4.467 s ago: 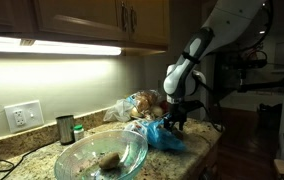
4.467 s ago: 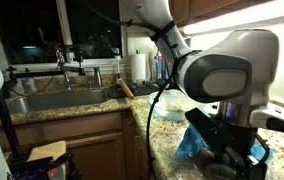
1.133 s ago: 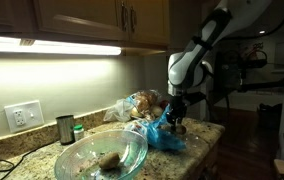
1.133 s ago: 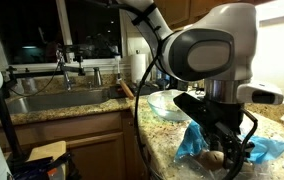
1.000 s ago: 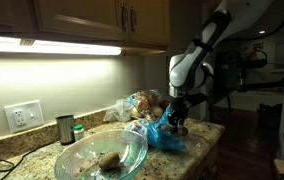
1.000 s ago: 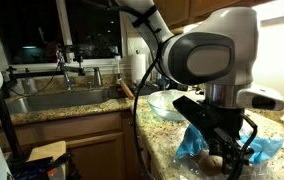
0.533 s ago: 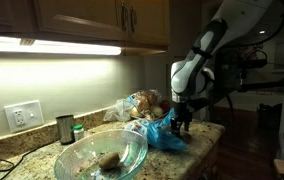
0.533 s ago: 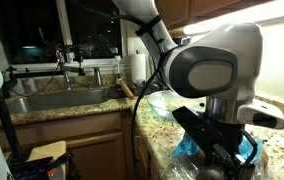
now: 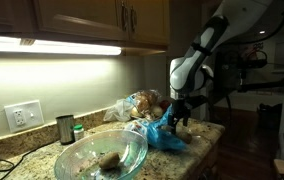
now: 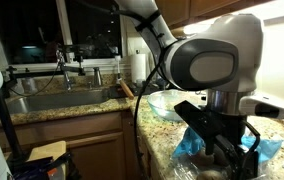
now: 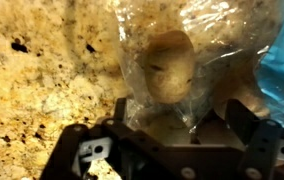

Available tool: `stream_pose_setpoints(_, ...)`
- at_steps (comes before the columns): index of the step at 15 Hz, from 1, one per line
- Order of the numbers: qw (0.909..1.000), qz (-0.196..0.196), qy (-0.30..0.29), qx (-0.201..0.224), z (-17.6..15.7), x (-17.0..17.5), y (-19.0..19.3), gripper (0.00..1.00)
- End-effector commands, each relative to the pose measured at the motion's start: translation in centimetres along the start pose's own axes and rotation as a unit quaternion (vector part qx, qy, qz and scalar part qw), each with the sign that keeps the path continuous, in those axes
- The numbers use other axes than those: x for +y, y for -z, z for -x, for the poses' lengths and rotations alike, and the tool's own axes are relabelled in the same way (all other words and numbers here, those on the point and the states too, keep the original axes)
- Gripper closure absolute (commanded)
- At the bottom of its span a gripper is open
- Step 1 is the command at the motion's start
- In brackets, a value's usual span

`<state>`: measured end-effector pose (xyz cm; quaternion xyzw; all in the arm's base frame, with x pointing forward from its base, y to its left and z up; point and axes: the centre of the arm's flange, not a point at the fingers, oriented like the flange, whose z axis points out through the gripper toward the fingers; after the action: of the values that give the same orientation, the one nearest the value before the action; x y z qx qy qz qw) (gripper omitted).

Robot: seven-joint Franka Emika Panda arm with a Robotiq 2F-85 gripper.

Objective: Remove three potatoes from the plastic bag and place them in the glass bowl on the left

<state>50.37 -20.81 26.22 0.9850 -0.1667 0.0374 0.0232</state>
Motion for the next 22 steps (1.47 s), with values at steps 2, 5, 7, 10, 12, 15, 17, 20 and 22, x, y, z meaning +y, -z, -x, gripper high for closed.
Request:
stream_pose_setpoints(2,0.9998,-0.011,0.003,0.018,0.9,-1.5,3.8,0.00)
stream_pose_setpoints(5,0.9995,-0.018,0.013,0.022,1.0,-2.4,4.3,0.00)
stream_pose_setpoints(7,0.9995,-0.021,0.014,0.017,1.0,-2.7,3.8,0.00)
stream_pose_setpoints(10,0.9997,-0.025,0.007,0.004,1.3,-2.4,2.9,0.00)
stream_pose_setpoints(12,0.9995,-0.031,0.002,-0.001,1.6,-2.0,2.5,0.00)
stream_pose_setpoints(15,0.9991,-0.039,-0.010,-0.010,2.2,-0.9,1.6,0.00)
stream_pose_setpoints(17,0.9988,-0.045,-0.016,-0.015,2.7,-0.2,1.0,0.00)
stream_pose_setpoints(20,0.9984,-0.049,-0.016,-0.020,3.5,0.8,0.1,0.00)
stream_pose_setpoints(22,0.9984,-0.052,-0.010,-0.021,3.8,1.6,-0.4,0.00)
